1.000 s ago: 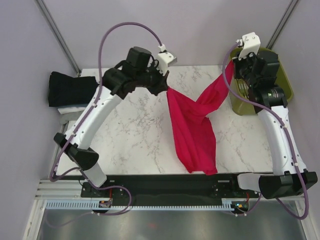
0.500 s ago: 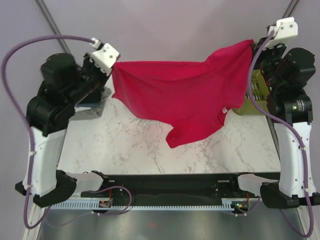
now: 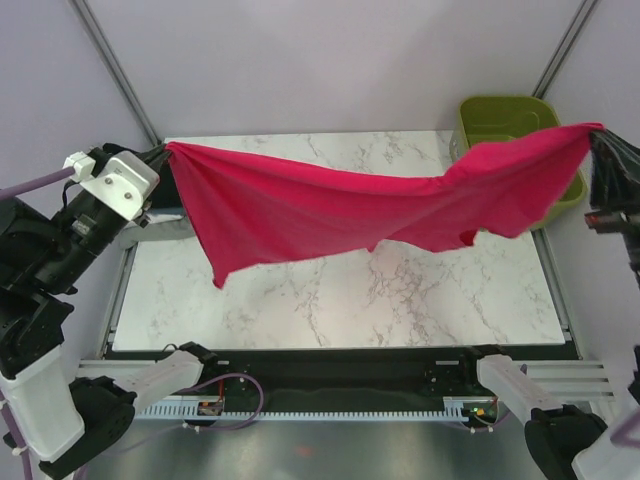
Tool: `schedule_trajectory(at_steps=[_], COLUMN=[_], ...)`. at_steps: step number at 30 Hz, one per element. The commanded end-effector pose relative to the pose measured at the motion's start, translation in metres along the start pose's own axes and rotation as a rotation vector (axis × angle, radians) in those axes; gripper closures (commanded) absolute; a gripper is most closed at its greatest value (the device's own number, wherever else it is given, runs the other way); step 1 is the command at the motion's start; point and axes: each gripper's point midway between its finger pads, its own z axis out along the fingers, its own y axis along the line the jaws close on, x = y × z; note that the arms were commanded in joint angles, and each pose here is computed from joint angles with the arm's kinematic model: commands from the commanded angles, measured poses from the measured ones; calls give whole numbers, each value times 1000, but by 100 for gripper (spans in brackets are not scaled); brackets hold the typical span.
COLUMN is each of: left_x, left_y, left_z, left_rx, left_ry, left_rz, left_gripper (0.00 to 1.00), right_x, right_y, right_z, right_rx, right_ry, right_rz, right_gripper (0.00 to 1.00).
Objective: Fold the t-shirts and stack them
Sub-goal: Flatten the tshirt out
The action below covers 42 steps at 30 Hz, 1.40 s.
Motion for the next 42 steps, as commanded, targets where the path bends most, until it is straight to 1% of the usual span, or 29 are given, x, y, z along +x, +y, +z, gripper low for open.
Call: schedule_trajectory(at_steps=[1,4,7,11,13,14,15,17,18,20,22,23,25,26,27,28,30,31,32,33,34,35,36,37,38,39,40,41,42], left_x=[-25,-33,-28,-7,18,23,45,70,101,134,186,213,273,301,320,361,396,409,434,444,439,471,475,485,471,490,489,480,480], left_y=[8,15,16,14,4,1,-12,-27,-44,-59,-85,-83,-102,-100,-101,-112,-124,-129,-137,-137,-119,-133,-125,-119,-94,-99,-92,-81,-84], left_z=[-5,-1,16,42,59,65,75,88,104,117,141,147,170,174,181,193,206,212,226,235,255,265,276,284,306,315,322,333,337], left_rx=[4,-13,-11,-9,16,20,52,78,112,151,223,217,278,273,281,319,358,377,398,393,356,372,351,337,283,272,254,233,244], left_ry=[-77,-94,-73,2,78,87,137,185,241,279,341,392,482,531,557,632,696,718,750,763,734,783,780,786,729,752,737,698,680], left_rz=[33,15,12,24,14,13,8,5,2,-23,-82,-109,-158,-175,-165,-188,-191,-202,-219,-221,-208,-238,-235,-239,-216,-231,-234,-228,-232], left_gripper=[98,98,98,98,98,98,98,98,98,98,98,98,98,98,98,98,98,98,98,98,98,98,98,98,98,98,98,98,98], right_x=[-32,-44,-42,-13,11,21,37,88,109,173,232,272,332,374,405,449,482,523,539,532,570,581,563,598,599,585,603,605,591], right_y=[8,6,3,4,6,8,10,16,19,29,37,40,47,50,53,59,59,63,60,53,59,54,50,55,54,53,59,62,61], right_z=[-19,-15,6,43,67,75,90,121,131,154,166,175,177,179,177,176,184,184,190,215,218,228,260,262,272,292,295,301,316], right_rx=[-45,-38,-40,-69,-88,-98,-116,-147,-162,-203,-228,-237,-272,-282,-290,-311,-299,-303,-275,-245,-248,-217,-195,-201,-191,-172,-181,-175,-155], right_ry=[-60,-83,-96,-51,-21,-8,19,105,140,232,312,382,483,560,614,691,739,810,836,799,854,864,795,840,826,767,778,769,723], right_rz=[18,19,-5,-36,-39,-39,-32,-14,-10,11,6,8,-20,-18,-25,-20,-16,0,5,3,22,5,-15,-23,-39,-69,-74,-71,-76], right_gripper=[100,100,100,100,100,100,100,100,100,100,100,100,100,100,100,100,100,100,100,100,100,100,100,100,100,100,100,100,100])
